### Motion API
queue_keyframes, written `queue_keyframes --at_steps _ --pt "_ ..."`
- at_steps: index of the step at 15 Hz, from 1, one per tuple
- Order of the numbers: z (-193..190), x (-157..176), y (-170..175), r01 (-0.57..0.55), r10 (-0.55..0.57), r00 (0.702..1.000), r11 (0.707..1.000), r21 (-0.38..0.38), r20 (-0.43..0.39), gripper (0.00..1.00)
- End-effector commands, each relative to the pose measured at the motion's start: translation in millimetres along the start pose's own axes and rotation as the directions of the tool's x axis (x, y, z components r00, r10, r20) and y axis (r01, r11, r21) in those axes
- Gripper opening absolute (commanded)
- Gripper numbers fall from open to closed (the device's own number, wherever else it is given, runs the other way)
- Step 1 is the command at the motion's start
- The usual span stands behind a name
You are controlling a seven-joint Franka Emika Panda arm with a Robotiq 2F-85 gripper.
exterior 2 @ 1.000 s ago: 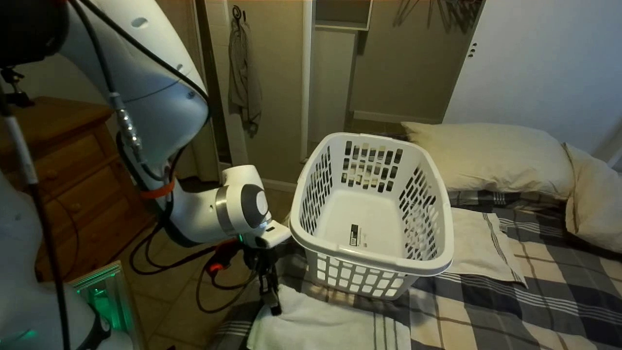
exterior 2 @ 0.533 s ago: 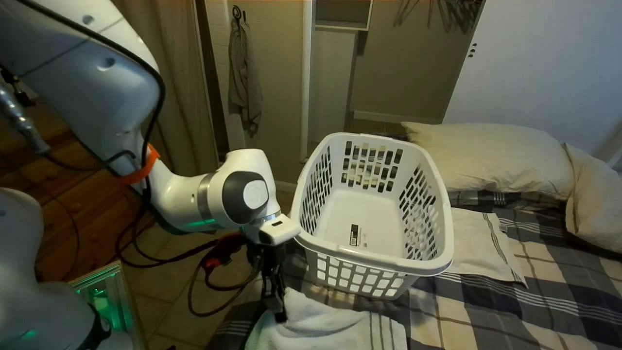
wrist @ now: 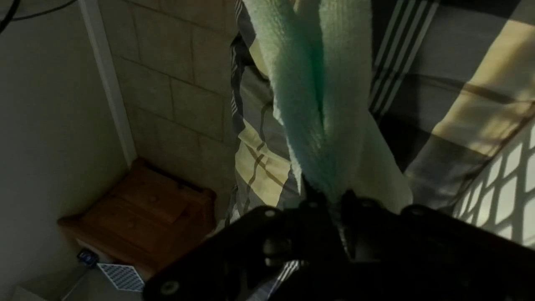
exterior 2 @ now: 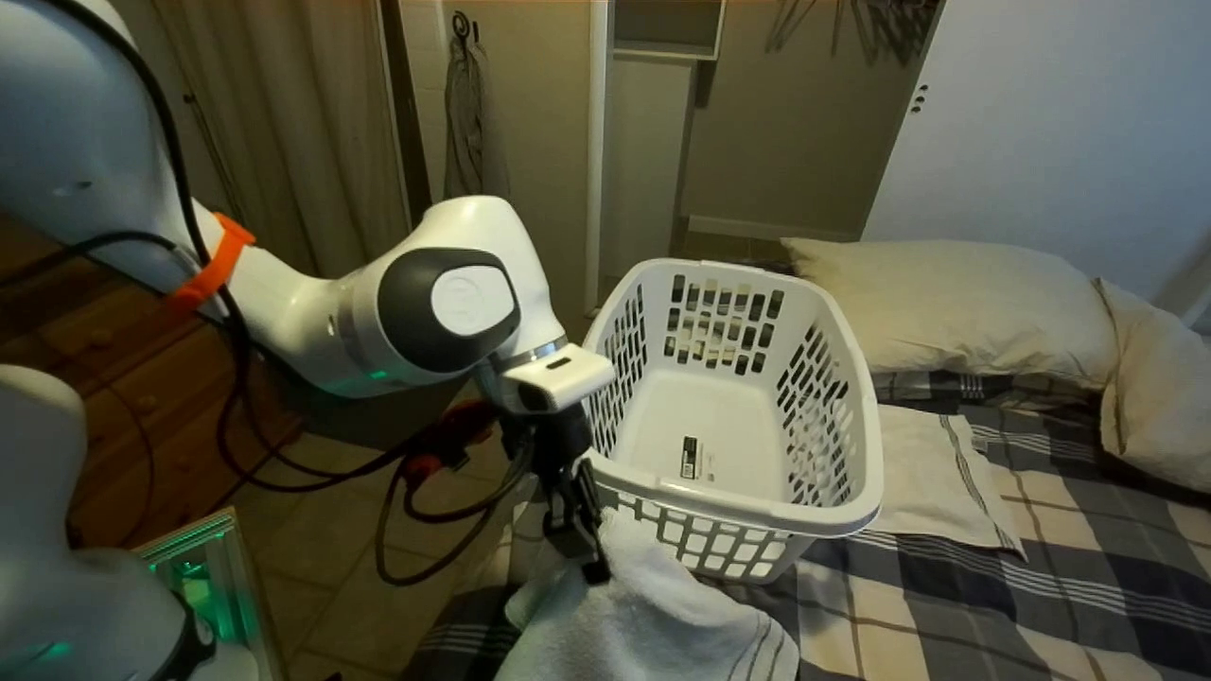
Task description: Hang the towel on the side of the white basket.
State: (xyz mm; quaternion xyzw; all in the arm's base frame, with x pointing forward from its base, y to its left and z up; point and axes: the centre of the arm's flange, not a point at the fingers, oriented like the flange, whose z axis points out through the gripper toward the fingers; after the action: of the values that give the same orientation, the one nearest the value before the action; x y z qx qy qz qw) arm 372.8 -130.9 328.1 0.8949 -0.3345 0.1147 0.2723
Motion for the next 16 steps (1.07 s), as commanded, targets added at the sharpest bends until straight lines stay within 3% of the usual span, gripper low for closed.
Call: queue_keyframes --at_steps 1,2,10,16 --pt "-28.2 21.0 9.6 -0.037 0.037 0.999 0.999 0.017 -0.025 0.07" --pt "-13.3 11.1 4.7 -0.024 0.025 0.999 1.000 0.012 -0.025 0.10" --pt "-19.5 17.5 6.0 -0.037 0.037 0.999 0.999 0.017 -0.032 0.08" --pt "-40.0 63.3 32.6 -0.147 0.148 0.987 0.989 0.014 -0.061 0.08"
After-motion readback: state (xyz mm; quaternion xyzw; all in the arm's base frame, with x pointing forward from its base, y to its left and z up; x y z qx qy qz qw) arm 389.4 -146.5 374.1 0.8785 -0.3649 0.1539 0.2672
